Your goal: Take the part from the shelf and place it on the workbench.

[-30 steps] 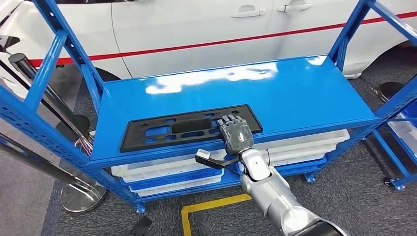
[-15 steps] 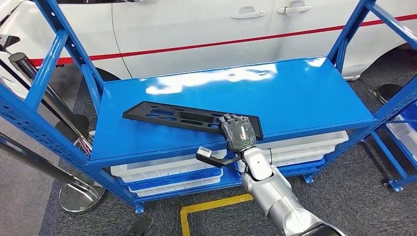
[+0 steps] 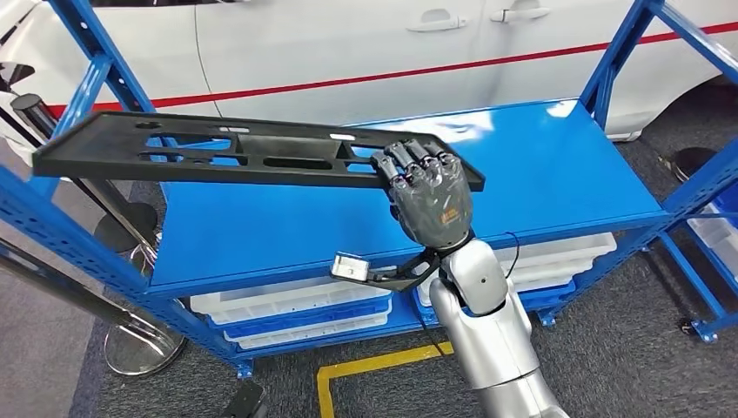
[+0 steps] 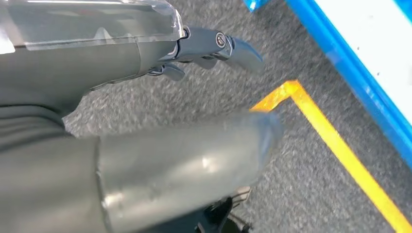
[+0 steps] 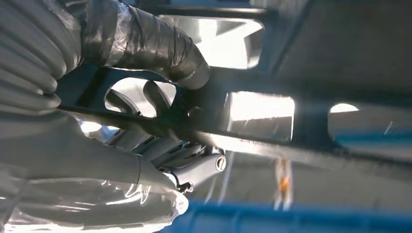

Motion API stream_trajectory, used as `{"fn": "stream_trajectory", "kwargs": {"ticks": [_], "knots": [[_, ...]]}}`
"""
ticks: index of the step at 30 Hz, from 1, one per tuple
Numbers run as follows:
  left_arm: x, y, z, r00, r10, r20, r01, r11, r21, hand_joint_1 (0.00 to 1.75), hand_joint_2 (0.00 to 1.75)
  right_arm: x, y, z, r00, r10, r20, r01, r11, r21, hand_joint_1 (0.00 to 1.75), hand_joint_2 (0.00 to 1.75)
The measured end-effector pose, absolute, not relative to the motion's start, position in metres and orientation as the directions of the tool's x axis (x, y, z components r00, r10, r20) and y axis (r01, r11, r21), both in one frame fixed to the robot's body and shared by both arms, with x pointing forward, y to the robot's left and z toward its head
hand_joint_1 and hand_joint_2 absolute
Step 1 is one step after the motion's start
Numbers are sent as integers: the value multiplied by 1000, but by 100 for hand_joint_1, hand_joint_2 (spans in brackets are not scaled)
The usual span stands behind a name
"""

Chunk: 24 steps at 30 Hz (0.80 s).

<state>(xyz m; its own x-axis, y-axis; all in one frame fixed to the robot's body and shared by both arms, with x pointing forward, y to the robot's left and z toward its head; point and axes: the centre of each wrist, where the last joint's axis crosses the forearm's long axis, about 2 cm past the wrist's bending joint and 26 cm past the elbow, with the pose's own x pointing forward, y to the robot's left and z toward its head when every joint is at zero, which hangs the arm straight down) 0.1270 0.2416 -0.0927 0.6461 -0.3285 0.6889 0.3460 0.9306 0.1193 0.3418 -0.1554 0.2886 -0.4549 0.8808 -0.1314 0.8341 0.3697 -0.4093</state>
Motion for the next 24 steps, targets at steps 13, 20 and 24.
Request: {"fn": "stream_trajectory", "kwargs": {"ticks": [13, 20, 24], "knots": [[117, 241, -95, 662, -311, 682, 335, 937, 103, 0, 0, 295, -141, 338, -489, 847, -208, 871, 459, -177, 175, 175], [109, 240, -97, 650, -358, 670, 345, 925, 160, 0, 0, 280, -134, 343, -522, 818, -242, 853, 501, -144, 175, 175], [109, 238, -97, 644, -369, 670, 347, 921, 174, 0, 0, 278, -130, 336, -541, 805, -245, 841, 514, -170, 175, 175]]}}
